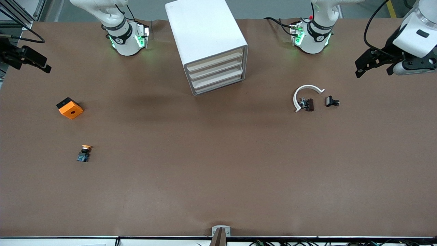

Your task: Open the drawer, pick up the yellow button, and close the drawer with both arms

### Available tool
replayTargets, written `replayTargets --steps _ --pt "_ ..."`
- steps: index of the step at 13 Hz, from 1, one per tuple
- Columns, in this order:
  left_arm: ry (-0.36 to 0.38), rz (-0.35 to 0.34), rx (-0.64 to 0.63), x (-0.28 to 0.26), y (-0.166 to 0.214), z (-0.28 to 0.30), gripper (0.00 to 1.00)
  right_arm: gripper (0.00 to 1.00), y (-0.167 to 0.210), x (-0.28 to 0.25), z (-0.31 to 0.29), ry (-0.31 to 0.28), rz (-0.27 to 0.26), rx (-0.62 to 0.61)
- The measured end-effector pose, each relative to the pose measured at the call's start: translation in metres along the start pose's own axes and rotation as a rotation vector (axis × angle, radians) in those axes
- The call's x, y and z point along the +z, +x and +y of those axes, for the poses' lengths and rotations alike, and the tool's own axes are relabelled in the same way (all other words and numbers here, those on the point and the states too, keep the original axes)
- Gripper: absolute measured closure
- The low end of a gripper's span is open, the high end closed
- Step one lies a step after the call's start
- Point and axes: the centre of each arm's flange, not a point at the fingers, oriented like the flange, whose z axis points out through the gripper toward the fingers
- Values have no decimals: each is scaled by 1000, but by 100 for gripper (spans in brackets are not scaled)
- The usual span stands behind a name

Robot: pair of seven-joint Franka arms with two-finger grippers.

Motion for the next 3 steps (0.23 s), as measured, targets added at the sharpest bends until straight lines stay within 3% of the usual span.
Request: replayTargets --steps 3 --pt "-1 -5 -2 3 4 -1 0 0 0 -1 -1 4 7 -2"
